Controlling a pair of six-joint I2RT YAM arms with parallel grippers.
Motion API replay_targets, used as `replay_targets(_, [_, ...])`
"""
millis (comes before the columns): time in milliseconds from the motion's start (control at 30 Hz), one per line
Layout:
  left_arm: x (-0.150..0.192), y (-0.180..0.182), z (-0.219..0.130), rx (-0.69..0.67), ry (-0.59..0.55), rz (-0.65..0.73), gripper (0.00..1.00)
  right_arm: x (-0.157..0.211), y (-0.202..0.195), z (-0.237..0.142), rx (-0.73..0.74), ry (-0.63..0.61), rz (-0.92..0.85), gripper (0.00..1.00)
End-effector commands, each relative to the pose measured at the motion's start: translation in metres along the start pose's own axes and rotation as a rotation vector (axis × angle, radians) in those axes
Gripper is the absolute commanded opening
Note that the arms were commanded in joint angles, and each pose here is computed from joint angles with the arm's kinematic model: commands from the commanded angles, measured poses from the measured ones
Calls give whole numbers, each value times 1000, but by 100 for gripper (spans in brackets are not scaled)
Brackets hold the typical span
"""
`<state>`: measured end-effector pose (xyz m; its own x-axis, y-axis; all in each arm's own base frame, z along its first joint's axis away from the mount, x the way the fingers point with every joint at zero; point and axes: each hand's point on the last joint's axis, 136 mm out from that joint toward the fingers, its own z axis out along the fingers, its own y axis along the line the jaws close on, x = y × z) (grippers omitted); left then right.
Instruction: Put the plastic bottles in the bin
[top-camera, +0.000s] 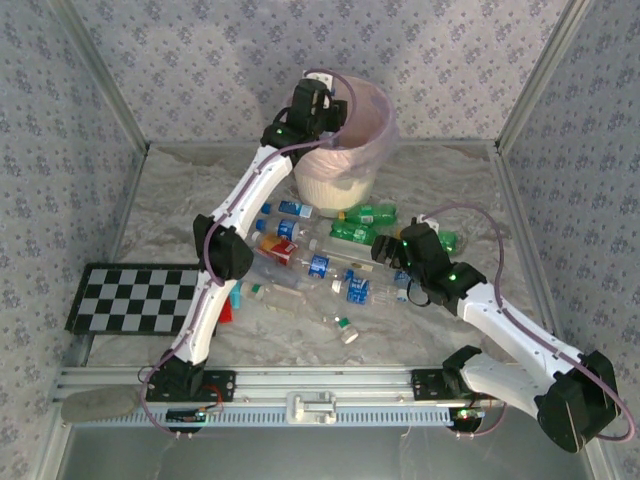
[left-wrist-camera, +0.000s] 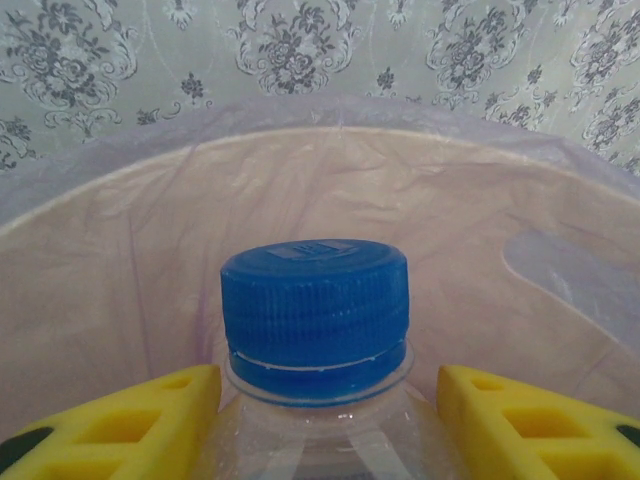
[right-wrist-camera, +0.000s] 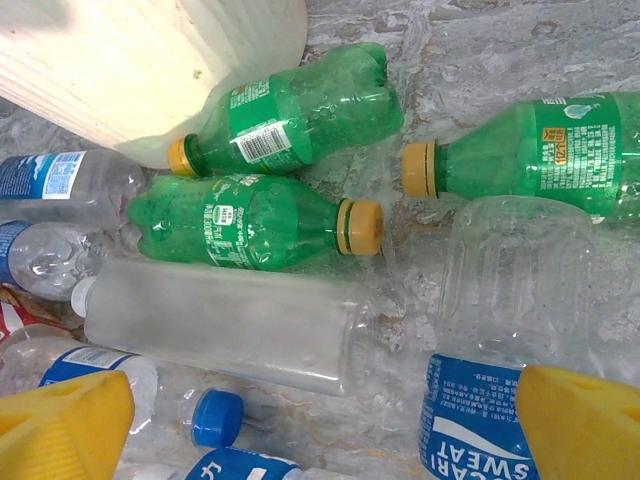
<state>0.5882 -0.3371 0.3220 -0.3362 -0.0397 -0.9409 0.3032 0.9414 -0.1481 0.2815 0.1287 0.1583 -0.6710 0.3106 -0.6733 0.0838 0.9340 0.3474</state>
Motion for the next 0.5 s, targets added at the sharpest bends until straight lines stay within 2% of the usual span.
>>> replay_targets(0, [-9,2,-6,-12,-17,32,49,4,-7,-2,30,2,5,100])
replay_targets(100, [-9,2,-7,-14,-15,38,55,3,-6,-2,29,1,5,100])
replay_targets(333, [-19,-1,-14,-6,-37,34,79,3,-7,-2,31,3,5,100])
replay_targets(467, [-36,-6,-27,8,-68,33,86,3,-5,-2,21,4,-1,100])
